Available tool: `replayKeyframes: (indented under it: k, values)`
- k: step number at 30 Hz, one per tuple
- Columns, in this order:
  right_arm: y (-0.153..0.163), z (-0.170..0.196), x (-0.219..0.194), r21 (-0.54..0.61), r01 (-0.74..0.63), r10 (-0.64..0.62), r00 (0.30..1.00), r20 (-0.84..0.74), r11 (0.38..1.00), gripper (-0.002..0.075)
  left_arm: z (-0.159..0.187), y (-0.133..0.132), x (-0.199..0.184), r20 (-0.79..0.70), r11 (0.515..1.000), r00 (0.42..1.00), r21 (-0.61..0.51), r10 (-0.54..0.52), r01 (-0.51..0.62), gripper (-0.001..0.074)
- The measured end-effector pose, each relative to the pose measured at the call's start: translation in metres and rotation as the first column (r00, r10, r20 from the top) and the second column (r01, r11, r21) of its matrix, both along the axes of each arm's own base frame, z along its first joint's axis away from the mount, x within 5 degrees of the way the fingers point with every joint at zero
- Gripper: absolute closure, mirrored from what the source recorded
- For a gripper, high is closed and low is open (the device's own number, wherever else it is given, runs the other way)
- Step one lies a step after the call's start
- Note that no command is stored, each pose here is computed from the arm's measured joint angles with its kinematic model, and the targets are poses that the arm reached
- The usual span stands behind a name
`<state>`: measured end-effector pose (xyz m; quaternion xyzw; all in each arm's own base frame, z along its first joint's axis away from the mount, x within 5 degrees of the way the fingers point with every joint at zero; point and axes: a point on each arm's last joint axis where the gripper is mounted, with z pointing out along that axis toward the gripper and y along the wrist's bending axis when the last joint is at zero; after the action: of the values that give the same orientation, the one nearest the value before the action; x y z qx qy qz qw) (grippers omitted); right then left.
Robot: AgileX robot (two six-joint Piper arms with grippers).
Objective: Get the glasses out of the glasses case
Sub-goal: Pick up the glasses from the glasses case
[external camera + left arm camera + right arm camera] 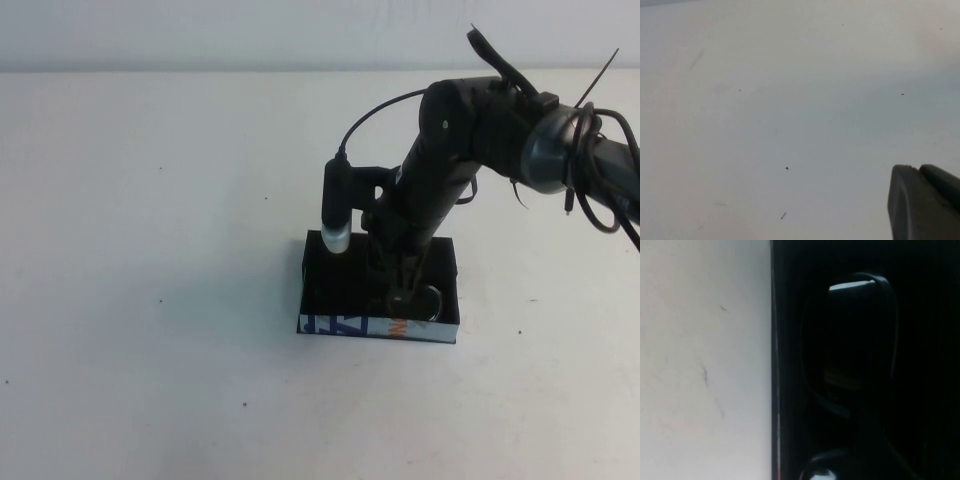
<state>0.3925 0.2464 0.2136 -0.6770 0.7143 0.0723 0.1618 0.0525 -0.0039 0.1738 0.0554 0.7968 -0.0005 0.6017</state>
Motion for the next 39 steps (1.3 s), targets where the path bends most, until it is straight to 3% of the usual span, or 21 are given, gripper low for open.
replayKeyframes:
  k: [19,39]
  values:
    - [0.001,0.005,-0.013,-0.046,-0.038,0.035,0.997,-0.069,0.998,0.0422,0.000,0.000,0.000,0.000,1.000,1.000,0.000,0.000,0.000,0.0739]
    - [0.005,0.006,-0.017,-0.067,0.006,-0.012,0.996,-0.087,0.998,0.0422,0.000,0.000,0.000,0.000,1.000,1.000,0.000,0.000,0.000,0.0739]
